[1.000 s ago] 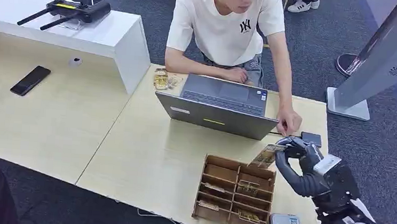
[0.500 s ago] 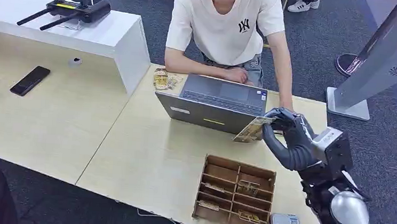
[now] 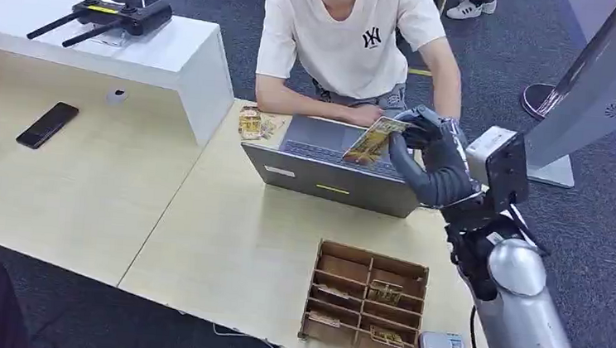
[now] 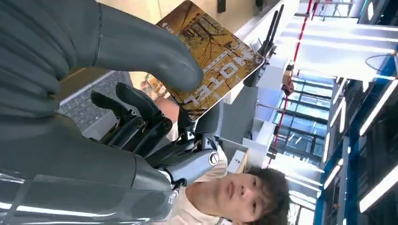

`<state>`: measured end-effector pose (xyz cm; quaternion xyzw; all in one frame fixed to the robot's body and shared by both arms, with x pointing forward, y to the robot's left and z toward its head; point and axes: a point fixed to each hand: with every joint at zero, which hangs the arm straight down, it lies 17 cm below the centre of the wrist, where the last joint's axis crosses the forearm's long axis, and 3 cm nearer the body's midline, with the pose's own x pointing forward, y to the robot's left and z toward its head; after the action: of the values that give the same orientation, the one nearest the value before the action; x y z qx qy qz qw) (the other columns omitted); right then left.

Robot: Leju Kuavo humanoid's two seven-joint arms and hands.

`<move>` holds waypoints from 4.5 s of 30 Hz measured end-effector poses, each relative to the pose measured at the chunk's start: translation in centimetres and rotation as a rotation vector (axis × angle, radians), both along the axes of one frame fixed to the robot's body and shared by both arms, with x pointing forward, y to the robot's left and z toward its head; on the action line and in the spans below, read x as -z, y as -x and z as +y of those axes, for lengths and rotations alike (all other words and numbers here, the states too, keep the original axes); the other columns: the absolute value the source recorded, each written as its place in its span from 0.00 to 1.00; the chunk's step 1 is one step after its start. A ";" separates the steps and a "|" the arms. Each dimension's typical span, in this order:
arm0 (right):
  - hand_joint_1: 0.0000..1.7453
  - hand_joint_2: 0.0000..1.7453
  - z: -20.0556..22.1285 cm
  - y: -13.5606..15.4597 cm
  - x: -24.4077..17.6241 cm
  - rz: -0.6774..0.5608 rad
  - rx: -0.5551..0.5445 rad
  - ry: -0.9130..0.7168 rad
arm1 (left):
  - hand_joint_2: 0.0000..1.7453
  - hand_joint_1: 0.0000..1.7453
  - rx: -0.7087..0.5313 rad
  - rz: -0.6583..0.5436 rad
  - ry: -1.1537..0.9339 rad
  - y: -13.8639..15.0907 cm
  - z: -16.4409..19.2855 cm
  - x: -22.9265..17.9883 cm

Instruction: Pass the card to the sensor for recognition and then transmit it.

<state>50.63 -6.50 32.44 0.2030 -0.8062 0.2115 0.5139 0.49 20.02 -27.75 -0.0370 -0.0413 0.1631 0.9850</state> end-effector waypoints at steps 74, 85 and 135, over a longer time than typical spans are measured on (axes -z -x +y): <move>0.00 0.00 -1.1 -0.5 8.1 0.165 0.182 -0.048 | 0.00 0.00 0.028 0.002 -0.013 -0.3 0.0 0.0; 0.00 0.00 -4.3 3.8 10.8 0.196 0.204 -0.099 | 0.00 0.00 -0.025 0.006 -0.008 -0.1 -0.2 0.0; 0.00 1.00 -9.5 10.3 17.4 0.335 0.263 -0.049 | 0.00 0.00 -0.136 0.027 -0.015 0.2 0.1 0.1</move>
<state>40.32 -15.97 15.01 0.1406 -0.7340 0.0861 0.6588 0.31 20.14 -27.82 -0.0243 -0.0316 0.2296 0.9725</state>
